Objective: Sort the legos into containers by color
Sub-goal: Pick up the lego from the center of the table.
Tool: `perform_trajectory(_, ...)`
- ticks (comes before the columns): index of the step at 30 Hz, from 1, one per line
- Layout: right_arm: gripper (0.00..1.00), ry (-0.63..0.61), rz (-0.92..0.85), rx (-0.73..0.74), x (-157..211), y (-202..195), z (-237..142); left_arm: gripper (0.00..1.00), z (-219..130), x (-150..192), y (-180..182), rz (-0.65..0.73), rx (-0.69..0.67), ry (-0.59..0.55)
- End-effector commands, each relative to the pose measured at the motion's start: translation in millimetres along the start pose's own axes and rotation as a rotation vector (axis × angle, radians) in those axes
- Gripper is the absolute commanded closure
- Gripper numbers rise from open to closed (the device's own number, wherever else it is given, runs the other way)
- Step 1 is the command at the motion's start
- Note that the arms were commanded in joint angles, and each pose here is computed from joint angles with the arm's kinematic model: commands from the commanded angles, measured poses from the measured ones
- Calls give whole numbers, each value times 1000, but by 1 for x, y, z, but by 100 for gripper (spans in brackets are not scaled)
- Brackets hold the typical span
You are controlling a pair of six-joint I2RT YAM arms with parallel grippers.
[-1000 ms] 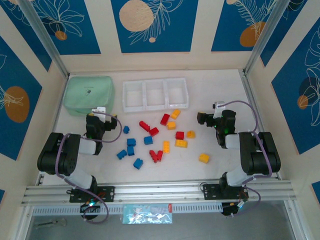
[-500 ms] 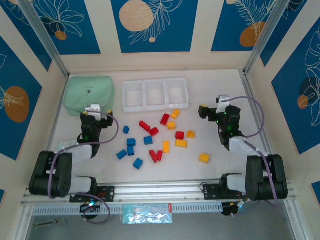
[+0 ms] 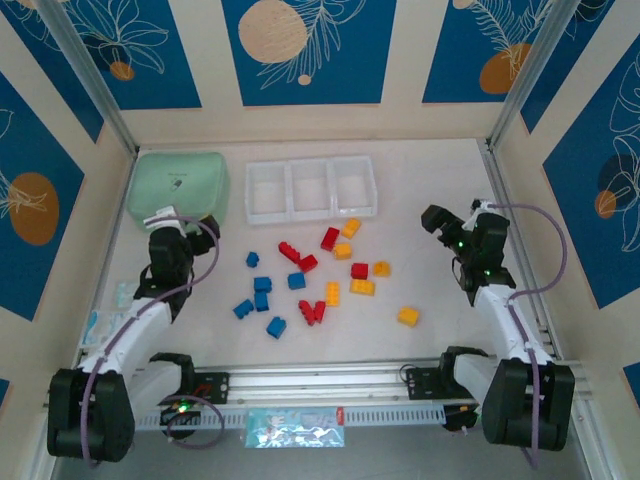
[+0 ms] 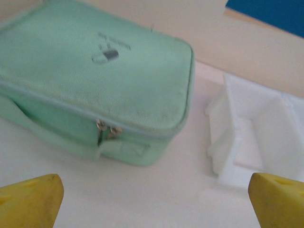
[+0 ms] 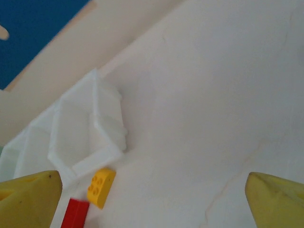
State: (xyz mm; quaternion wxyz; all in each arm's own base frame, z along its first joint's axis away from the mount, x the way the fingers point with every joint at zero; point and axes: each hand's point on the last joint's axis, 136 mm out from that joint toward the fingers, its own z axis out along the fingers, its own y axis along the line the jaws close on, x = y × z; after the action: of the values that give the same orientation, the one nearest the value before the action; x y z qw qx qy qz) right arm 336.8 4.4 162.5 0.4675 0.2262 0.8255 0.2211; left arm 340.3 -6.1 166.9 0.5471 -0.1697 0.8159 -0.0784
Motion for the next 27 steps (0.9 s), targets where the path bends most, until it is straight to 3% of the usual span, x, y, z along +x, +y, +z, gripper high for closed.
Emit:
perform_trajectory(1, 1, 116, 30, -4, 21, 13, -8, 1, -11, 17, -15, -84, 72, 167)
perform_trajectory(7, 1, 283, -88, -65, 58, 52, -14, 1, -40, 46, -32, -72, 129, 400)
perform_trajectory(12, 1, 429, -195, -136, 97, 80, -20, 1, -65, 75, -44, 19, 143, 575)
perform_trajectory(16, 1, 503, -262, -152, 126, 92, -24, 1, -78, 93, -62, 72, 191, 649)
perform_trajectory(19, 1, 564, -326, -255, 152, 113, -27, 1, -81, 102, -80, 147, 233, 677)
perform_trajectory(27, 1, 597, -425, -341, 190, 136, -22, 1, -58, 125, -93, 310, 187, 747)
